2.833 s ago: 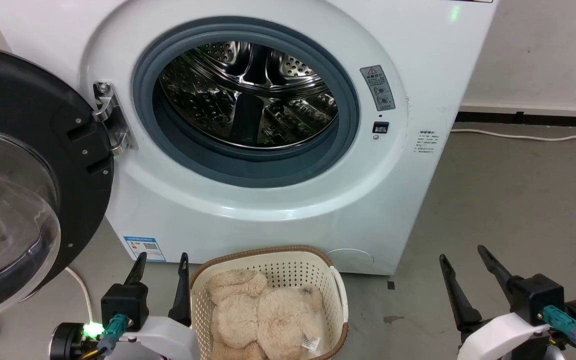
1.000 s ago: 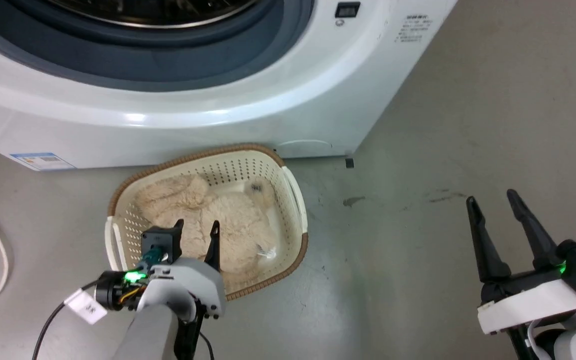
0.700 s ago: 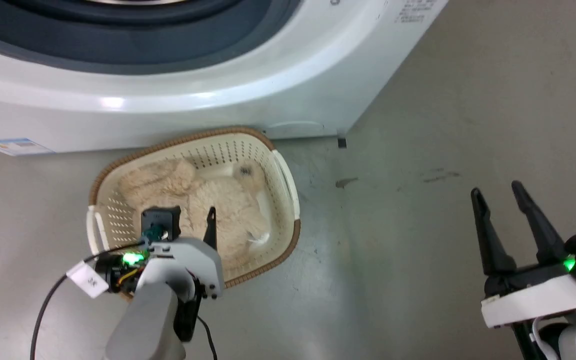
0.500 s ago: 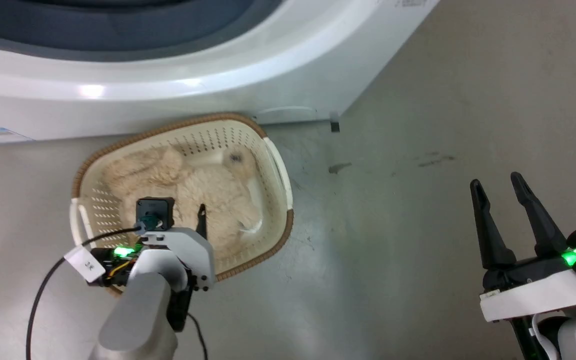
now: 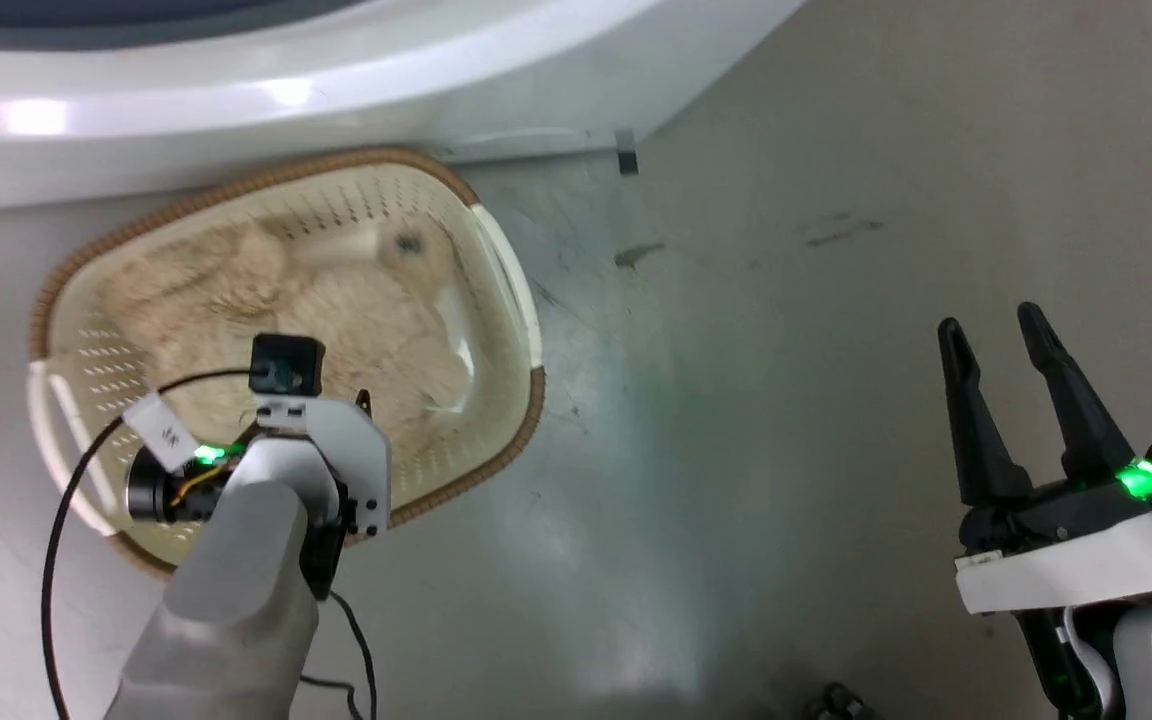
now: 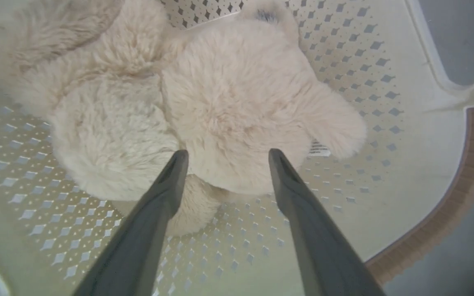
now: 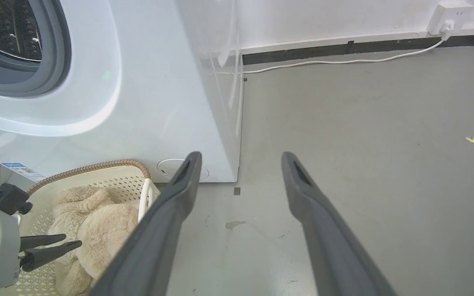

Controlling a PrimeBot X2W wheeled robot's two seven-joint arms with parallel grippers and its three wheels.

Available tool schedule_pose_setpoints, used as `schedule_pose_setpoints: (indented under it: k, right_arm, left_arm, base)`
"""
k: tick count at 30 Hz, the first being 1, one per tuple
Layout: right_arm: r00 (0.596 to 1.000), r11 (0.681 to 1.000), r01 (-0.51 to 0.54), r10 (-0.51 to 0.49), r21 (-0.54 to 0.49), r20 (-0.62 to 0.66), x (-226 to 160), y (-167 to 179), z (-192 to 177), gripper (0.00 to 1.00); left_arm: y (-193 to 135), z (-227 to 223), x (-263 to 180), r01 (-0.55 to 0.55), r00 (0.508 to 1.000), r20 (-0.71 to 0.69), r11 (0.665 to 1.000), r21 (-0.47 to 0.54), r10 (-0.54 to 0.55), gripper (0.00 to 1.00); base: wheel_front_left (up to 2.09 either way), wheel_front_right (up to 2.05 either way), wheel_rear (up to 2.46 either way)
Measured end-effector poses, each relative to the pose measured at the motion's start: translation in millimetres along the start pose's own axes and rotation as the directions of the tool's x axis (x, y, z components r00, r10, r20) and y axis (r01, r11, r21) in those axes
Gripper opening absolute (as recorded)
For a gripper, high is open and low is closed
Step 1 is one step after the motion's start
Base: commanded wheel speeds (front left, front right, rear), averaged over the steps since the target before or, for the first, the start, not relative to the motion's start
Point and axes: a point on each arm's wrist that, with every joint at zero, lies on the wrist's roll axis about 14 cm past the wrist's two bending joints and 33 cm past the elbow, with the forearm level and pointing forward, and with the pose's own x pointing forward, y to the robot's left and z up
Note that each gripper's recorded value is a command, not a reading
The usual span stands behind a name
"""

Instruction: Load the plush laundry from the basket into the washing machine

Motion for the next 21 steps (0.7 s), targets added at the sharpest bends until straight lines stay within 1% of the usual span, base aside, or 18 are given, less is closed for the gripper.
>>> schedule_pose_setpoints:
  k: [4, 7, 9, 13, 19, 20, 21]
  right_arm:
    - [1.0, 1.0, 0.012, -0.012, 0.007, -0.02, 4, -4, -9, 1.0]
    - [0.997, 0.999, 0.049, -0.048, 0.008, -0.066, 3, -17, -27, 1.0]
    - [0.996, 0.998, 0.061, -0.06, 0.008, -0.069, 2, -20, -29, 1.0]
    - [0.993, 0.997, 0.083, -0.082, 0.005, -0.089, 1, -29, -37, 1.0]
    - [0.987, 0.994, 0.109, -0.109, -0.007, -0.121, -1, -40, -48, 1.0]
    - [0.986, 0.993, 0.114, -0.114, -0.009, -0.122, 0, -42, -50, 1.0]
    - [0.985, 0.993, 0.118, -0.118, -0.009, -0.123, 0, -43, -51, 1.0]
  left_arm:
    - [-5, -5, 18, 0.019, 0.999, -0.047, 1.0, 0.016, -0.018, 1.0]
    - [-8, -11, 44, 0.027, 0.995, -0.093, 0.999, -0.018, -0.028, 1.0]
    - [-9, -14, 51, 0.027, 0.993, -0.11, 0.999, -0.023, -0.03, 1.0]
    - [-7, -17, 65, 0.003, 0.991, -0.134, 0.998, -0.065, -0.012, 1.0]
    - [-7, -33, 84, -0.005, 0.982, -0.189, 0.998, -0.062, -0.006, 1.0]
    - [-7, -35, 87, -0.006, 0.981, -0.194, 0.998, -0.063, -0.007, 0.47]
    - [-7, -37, 90, -0.007, 0.98, -0.198, 0.998, -0.064, -0.006, 0.0]
  base:
    - [0.0, 0.0, 0.0]
    - [0.0, 0.0, 0.0]
    - [0.0, 0.0, 0.0]
    - [0.0, 0.0, 0.0]
    - [0.0, 0.0, 0.0]
    - [0.0, 0.0, 0.0]
    - [0.0, 0.0, 0.0]
